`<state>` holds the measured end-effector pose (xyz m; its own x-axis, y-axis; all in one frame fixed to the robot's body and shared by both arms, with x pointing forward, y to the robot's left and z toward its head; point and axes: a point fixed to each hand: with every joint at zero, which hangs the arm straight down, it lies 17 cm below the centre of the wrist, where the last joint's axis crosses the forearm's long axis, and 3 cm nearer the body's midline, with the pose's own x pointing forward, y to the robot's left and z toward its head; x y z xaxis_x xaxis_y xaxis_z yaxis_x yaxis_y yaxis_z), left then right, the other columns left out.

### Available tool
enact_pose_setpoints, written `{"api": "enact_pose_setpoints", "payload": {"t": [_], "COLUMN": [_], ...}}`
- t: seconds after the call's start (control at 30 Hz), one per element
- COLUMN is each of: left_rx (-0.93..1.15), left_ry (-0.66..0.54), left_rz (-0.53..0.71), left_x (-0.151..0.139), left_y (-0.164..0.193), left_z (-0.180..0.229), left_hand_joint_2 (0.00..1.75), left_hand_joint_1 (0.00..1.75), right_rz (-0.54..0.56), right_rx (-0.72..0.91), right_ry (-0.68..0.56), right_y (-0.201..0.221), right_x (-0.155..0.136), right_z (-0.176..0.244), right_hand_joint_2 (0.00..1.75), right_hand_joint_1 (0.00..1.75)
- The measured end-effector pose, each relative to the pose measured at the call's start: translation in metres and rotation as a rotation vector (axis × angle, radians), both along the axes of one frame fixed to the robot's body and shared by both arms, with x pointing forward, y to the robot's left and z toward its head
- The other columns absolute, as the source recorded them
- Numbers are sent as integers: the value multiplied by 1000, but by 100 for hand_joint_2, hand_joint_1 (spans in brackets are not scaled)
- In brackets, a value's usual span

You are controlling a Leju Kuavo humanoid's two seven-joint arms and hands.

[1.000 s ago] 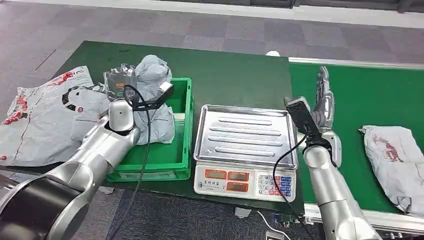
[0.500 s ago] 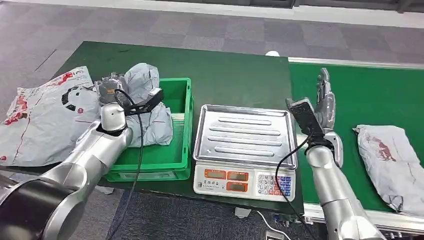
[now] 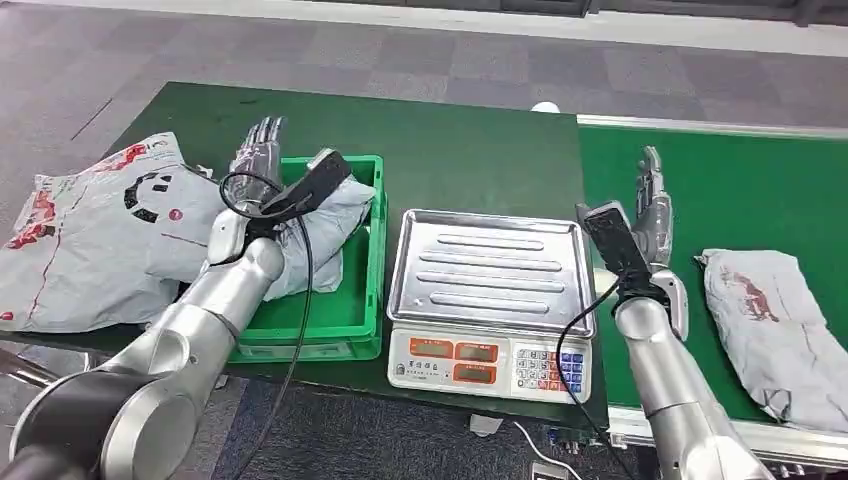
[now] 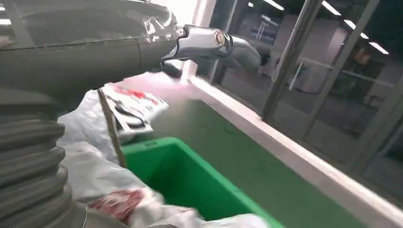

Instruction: Moved the parcel from conveyor to table for the left to box.

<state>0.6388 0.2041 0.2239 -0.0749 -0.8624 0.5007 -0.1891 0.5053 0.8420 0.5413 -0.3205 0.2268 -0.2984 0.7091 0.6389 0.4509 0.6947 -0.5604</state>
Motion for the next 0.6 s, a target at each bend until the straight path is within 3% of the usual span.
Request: {"api": "enact_pose_setpoints", "payload": {"t": [0.13,0.4,0.6], "left_rx": [-227,-366,-759], "left_ry": [-40,-46,39], "left_rz": [-106,-152,-379], "left_x": [-2,-2,-15], "left_y": [-29,-49,-104], "left_z": [18,31,42], "left_hand_joint_2": [175,175,175], "left_hand_joint_1": [0,0,0], "right_rz": [-21,-26,-15], "right_rx": [-21,-32,-60], "right_ry": [9,18,28], "right_y": [-3,-5,-1], "right_x": [-3,-10,-17], "right_z": [-4,-10,-15], "right_hand_joint_2": [175,175,175], "right_hand_joint_1": [0,0,0]}}
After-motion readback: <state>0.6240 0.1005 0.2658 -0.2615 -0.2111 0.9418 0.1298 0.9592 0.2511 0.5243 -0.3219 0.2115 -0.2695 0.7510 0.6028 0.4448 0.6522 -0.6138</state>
